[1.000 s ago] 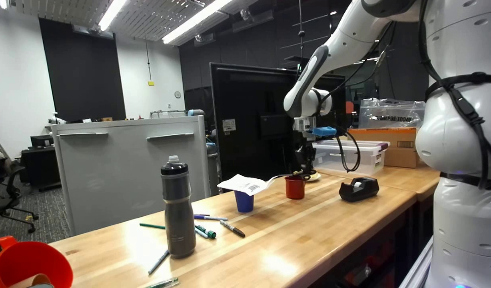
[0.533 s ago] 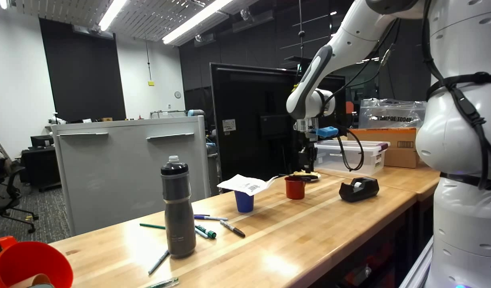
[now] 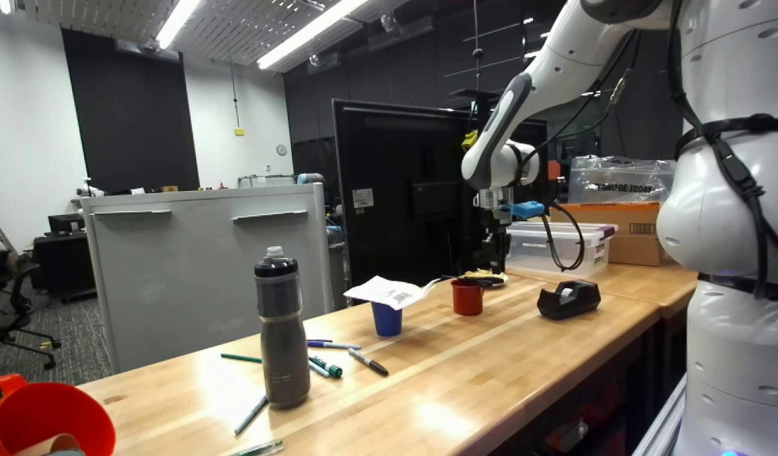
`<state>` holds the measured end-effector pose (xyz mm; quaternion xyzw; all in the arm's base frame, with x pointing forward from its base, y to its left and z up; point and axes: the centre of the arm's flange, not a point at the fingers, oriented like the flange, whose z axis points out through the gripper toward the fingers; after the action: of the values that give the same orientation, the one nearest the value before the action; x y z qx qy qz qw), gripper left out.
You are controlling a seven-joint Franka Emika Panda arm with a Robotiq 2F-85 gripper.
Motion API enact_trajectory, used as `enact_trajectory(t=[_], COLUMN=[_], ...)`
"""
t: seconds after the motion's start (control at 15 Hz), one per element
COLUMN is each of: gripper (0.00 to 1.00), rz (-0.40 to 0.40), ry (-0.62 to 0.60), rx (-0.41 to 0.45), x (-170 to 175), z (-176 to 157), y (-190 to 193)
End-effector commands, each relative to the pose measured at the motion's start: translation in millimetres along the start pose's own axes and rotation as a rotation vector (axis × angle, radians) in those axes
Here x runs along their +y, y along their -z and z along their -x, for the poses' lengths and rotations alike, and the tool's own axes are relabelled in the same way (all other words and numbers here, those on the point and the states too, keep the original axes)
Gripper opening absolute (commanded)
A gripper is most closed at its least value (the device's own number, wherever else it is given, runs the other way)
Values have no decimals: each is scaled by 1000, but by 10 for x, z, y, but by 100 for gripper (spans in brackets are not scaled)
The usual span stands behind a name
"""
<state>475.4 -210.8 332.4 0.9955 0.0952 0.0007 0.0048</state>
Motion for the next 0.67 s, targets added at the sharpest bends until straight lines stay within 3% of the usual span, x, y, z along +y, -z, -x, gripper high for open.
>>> enact_trajectory(t=[0.0,0.27,0.33,0.6], gripper=[34,41,47,41], rz=[-12,-17,-18,-20], ry=[-5,-14,-15,-24], rx=[11,7,5,-8], x=[21,9,7,-6], z=[46,14,4,-65], y=[87,107,110,104])
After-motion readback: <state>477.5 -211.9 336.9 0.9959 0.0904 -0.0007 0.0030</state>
